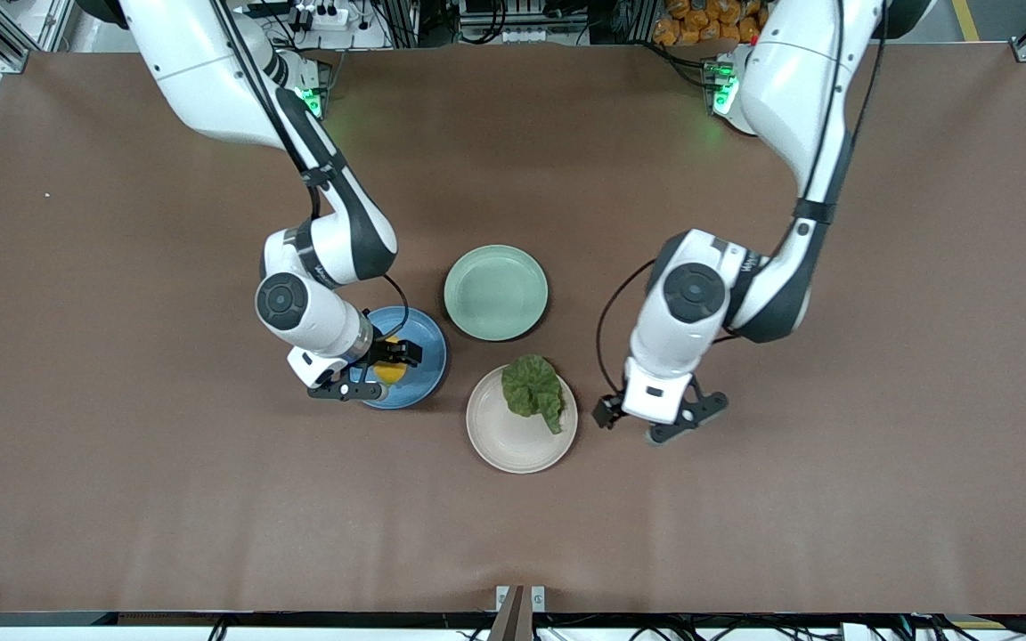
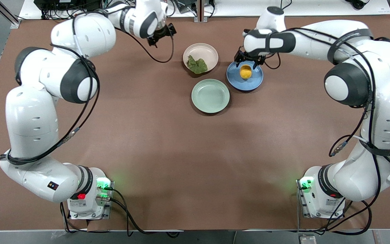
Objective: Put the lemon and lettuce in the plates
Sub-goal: 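Release the lemon on the blue plate while the left gripper releases lettuce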
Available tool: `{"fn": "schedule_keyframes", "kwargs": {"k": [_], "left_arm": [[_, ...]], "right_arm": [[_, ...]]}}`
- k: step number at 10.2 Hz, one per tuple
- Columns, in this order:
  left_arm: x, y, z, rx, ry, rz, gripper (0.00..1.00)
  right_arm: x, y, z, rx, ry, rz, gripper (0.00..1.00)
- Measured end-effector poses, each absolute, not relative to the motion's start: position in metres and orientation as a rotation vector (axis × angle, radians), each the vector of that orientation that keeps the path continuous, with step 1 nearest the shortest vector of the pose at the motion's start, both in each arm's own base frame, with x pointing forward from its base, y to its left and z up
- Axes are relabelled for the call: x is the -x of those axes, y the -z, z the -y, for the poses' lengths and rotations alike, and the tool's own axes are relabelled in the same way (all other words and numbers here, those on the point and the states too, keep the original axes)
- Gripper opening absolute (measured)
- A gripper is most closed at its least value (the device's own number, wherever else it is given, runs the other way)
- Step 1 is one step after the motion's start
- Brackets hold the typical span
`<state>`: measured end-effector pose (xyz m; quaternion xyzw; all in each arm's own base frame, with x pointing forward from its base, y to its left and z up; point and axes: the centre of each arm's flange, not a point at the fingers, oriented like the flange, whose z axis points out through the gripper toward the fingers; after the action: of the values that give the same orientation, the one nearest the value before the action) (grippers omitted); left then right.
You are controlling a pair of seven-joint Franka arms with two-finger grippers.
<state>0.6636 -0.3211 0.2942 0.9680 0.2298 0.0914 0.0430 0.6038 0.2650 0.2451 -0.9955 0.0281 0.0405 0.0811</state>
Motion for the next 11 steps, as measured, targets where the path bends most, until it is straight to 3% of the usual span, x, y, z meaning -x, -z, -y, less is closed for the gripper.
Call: {"fn": "schedule_keyframes", "kwargs": {"k": [4,7,11], "left_arm": [[-0.685,-0.283,0.231,-3.115,-0.109,-0.553,1.0],[-0.696,-0.278,0.149,-3.187,0.054,-0.418,1.0],[-0.679,-0.285,0.085,-3.215,0.358,-0.325,1.0]], "right_arm": [[-0.625,-0.34,-0.179,2.994,-0.253,-0.094,1.0],[-0.631,-0.358,-0.132,3.07,-0.235,-0.095,1.0],[-0.636,-0.376,-0.036,3.094,-0.22,0.038,1.0]]}}
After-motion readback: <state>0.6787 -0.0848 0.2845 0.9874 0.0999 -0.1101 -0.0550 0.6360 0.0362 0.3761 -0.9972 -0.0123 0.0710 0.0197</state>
